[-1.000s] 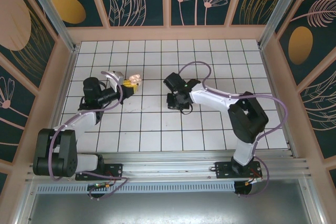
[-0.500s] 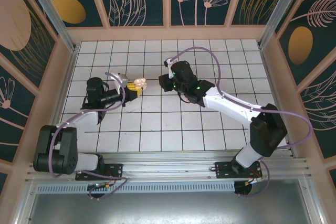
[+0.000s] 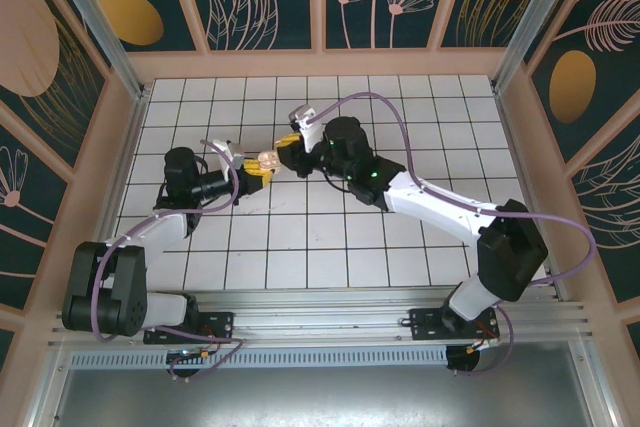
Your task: Insert wireless bluetooth earbuds into charging case
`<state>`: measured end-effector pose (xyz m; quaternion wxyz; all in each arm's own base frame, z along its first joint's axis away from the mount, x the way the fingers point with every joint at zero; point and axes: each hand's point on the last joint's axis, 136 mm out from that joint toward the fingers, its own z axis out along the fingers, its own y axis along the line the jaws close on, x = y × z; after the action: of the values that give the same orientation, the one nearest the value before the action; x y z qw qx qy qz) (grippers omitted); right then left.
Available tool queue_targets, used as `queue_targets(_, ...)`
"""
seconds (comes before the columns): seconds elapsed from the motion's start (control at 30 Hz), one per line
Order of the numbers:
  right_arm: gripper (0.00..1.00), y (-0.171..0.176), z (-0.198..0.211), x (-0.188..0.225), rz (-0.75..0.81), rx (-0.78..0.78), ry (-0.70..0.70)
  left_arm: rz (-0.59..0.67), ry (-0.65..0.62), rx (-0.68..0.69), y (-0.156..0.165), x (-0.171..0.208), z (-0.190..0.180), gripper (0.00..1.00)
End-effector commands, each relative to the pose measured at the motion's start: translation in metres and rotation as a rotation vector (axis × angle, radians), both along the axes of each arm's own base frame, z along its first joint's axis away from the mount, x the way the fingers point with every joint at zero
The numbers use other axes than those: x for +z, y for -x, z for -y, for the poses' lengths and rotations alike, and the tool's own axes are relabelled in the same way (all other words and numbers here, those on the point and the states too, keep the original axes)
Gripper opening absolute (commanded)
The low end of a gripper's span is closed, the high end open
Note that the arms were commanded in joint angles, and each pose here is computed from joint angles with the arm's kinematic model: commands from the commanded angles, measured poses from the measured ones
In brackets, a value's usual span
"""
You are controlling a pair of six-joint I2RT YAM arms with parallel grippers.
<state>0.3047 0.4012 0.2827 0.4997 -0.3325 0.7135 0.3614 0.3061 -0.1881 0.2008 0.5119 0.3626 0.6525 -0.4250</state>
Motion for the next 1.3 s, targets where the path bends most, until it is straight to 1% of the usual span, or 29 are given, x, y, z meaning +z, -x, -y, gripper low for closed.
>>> queue_targets(0.0, 0.21, 0.002, -0.007, -0.004, 0.029, 0.023, 0.005, 0.085, 0.012, -0.038, 0.004, 0.02, 0.004, 0.12)
queue_targets(0.47, 0.21, 0.001, -0.015, -0.023, -0.007, 0.046, 0.011, 0.097, 0.022, -0.022, 0.003, 0.027, 0.003, 0.12)
queue_targets(0.87, 0.21, 0.01, -0.009, -0.034, -0.037, 0.051, 0.035, 0.104, 0.041, 0.01, 0.0, 0.033, 0.001, 0.11)
queue_targets(1.27, 0.21, 0.013, -0.007, -0.035, -0.038, 0.052, 0.042, 0.12, 0.03, 0.015, 0.0, 0.033, 0.0, 0.11)
